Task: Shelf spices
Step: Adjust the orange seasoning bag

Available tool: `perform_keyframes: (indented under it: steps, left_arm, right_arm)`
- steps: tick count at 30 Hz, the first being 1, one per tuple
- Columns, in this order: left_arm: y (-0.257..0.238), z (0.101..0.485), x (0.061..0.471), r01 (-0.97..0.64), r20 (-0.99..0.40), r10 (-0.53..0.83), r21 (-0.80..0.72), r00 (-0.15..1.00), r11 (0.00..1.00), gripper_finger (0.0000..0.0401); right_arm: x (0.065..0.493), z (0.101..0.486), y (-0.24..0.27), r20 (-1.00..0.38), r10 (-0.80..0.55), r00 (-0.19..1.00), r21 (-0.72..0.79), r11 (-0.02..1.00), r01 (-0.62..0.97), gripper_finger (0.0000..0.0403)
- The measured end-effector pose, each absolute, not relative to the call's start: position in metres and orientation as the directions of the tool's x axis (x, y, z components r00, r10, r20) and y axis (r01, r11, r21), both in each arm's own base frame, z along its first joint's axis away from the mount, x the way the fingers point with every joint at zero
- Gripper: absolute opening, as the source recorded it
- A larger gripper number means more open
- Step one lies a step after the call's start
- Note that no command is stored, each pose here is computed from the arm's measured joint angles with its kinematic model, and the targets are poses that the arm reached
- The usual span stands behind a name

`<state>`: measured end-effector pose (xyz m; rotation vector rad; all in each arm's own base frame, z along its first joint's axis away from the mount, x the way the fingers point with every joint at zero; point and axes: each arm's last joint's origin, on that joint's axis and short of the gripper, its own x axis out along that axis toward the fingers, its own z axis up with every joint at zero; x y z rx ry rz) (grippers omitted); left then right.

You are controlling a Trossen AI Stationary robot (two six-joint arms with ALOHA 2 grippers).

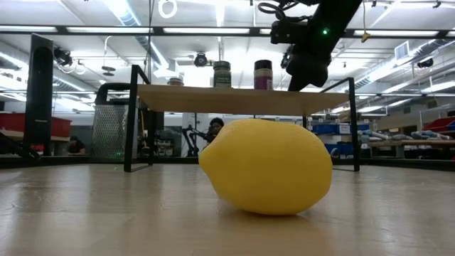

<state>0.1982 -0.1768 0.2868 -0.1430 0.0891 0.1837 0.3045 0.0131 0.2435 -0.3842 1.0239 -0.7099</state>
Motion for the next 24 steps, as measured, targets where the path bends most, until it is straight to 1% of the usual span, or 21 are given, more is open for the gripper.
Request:
perform_keyframes:
  steps: [4, 12, 21, 24]
  left_arm:
    - [-0.177, 0.287, 0.198, -0.188, -0.101, 0.175, -0.134, 0.979, 0.973, 0.0004]
    - [-0.177, 0.287, 0.198, -0.188, -0.101, 0.175, -0.135, 0.979, 0.973, 0.0004]
    - [-0.177, 0.287, 0.198, -0.188, -0.101, 0.175, -0.136, 0.979, 0.973, 0.0004]
    - [-0.177, 0.287, 0.198, -0.188, -0.101, 0.175, -0.136, 0.979, 0.973, 0.0004]
  right_arm:
    - [0.301, 0.243, 0.012, -0.641, -0.708, 0.296, -0.594, 0.702, 0.394, 0.0]
    - [0.291, 0.242, 0.015, -0.608, -0.758, 0.235, -0.616, 0.638, 0.463, 0.0]
    - [0.282, 0.243, 0.022, -0.522, -0.828, 0.202, -0.661, 0.543, 0.518, 0.0]
    - [0.279, 0.243, 0.021, -0.517, -0.838, 0.176, -0.659, 0.521, 0.543, 0.0]
